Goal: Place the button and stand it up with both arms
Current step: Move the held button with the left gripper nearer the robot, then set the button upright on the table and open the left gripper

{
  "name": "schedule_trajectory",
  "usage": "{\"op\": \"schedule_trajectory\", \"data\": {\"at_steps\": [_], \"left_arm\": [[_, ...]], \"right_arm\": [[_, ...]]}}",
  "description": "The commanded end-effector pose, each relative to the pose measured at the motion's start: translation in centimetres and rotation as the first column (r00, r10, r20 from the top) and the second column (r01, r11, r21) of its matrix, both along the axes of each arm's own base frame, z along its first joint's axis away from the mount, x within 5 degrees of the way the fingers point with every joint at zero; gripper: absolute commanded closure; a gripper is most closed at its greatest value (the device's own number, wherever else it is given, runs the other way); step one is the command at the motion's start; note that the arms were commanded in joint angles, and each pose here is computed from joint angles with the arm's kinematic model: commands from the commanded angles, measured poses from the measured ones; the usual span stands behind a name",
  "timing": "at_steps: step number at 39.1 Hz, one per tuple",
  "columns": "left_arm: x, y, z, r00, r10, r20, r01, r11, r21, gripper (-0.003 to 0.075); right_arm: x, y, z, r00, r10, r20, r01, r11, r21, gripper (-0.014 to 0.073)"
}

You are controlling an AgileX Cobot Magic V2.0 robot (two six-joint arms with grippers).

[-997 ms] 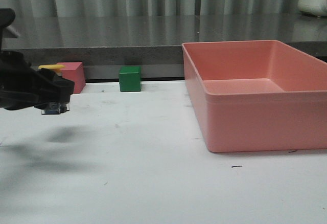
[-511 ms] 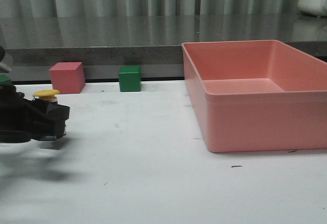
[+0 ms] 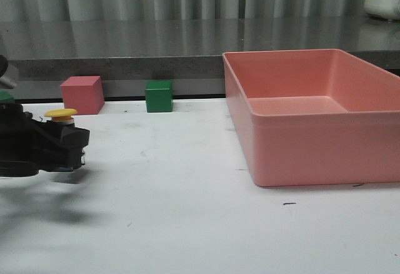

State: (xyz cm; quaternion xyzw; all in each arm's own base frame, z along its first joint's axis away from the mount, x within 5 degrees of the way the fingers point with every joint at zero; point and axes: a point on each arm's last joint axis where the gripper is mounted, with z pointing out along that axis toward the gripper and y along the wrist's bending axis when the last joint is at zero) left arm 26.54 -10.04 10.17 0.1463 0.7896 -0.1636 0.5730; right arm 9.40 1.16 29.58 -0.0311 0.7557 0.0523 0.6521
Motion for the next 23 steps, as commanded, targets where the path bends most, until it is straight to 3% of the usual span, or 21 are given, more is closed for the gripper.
{"op": "schedule_trajectory", "data": {"at_steps": [1, 14, 23], "left_arm": [[0.4, -0.3, 2.0, 0.99, 0.001, 0.142, 0.008, 0.998, -0.066, 0.04], [0.0, -0.3, 1.0, 0.986, -0.01, 0.164, 0.025, 0.996, -0.087, 0.0397], [-0.1, -0.4, 1.0, 0.986, -0.022, 0.164, 0.036, 0.996, -0.086, 0.0221]], "right_arm": [[0.0, 0.1, 1.7, 0.994, 0.008, 0.113, -0.008, 1.0, -0.006, 0.0657], [0.0, 0.1, 1.7, 0.994, 0.008, 0.113, -0.008, 1.0, -0.006, 0.0657], [0.0, 0.1, 1.7, 0.994, 0.008, 0.113, -0.008, 1.0, -0.006, 0.0657]]}}
